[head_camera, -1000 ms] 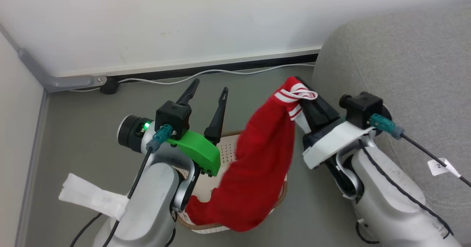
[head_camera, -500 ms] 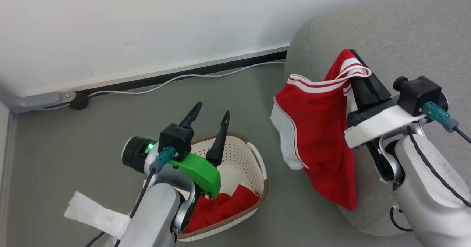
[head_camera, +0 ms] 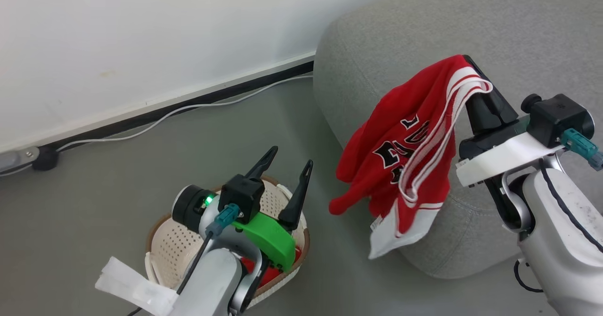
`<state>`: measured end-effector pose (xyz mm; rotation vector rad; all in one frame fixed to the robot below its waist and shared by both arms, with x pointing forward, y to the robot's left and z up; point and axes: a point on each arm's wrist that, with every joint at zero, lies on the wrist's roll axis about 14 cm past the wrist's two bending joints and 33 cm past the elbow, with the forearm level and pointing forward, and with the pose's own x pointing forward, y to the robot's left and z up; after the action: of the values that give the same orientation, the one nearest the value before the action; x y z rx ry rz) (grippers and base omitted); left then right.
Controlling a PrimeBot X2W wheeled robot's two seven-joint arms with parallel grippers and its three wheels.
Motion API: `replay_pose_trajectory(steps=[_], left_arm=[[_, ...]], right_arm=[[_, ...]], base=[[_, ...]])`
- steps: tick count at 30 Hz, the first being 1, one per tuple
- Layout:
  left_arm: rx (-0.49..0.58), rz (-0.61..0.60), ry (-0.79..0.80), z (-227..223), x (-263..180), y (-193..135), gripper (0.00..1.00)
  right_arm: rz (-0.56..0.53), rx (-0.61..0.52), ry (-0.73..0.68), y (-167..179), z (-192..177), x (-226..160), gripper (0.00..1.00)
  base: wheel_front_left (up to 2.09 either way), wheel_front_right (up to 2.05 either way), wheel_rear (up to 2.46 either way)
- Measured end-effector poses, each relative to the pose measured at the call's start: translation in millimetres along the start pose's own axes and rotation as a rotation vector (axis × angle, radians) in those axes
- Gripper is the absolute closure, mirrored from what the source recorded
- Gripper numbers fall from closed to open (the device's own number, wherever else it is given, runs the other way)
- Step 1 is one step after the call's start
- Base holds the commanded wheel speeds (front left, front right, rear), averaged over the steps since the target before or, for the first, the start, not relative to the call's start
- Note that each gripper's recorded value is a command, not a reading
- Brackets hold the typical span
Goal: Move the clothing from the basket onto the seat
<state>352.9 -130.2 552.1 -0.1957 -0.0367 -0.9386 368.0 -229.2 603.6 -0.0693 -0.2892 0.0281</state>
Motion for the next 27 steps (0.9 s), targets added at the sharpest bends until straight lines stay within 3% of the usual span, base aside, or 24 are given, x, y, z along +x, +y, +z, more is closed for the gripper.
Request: replay_pose_trajectory(steps=[9,17,22,27], left_arm=[[-0.041,-0.094,0.023,-12.9,10.1,-25.1,0.00],[-0.068,-0.106,0.037,-21.2,9.5,-25.3,0.00],[-0.076,-0.085,0.048,-26.1,8.3,-16.2,0.00],[-0.077,-0.044,0.043,-26.0,11.5,2.6,0.00]], right_arm=[[-0.063,-0.048,0.011,-28.5,2.2,-10.7,1.00],[-0.079,-0.066,0.023,-39.7,-1.0,-3.6,1.00],[-0.054,-0.064,-0.001,-41.6,8.5,19.9,1.00],[-0.028,-0.149,-0.092,-56.3,49.8,68.6,1.00]], base=[[0.00,0.00,0.00],[0.00,0.00,0.00],[0.00,0.00,0.00],[0.00,0.00,0.00]])
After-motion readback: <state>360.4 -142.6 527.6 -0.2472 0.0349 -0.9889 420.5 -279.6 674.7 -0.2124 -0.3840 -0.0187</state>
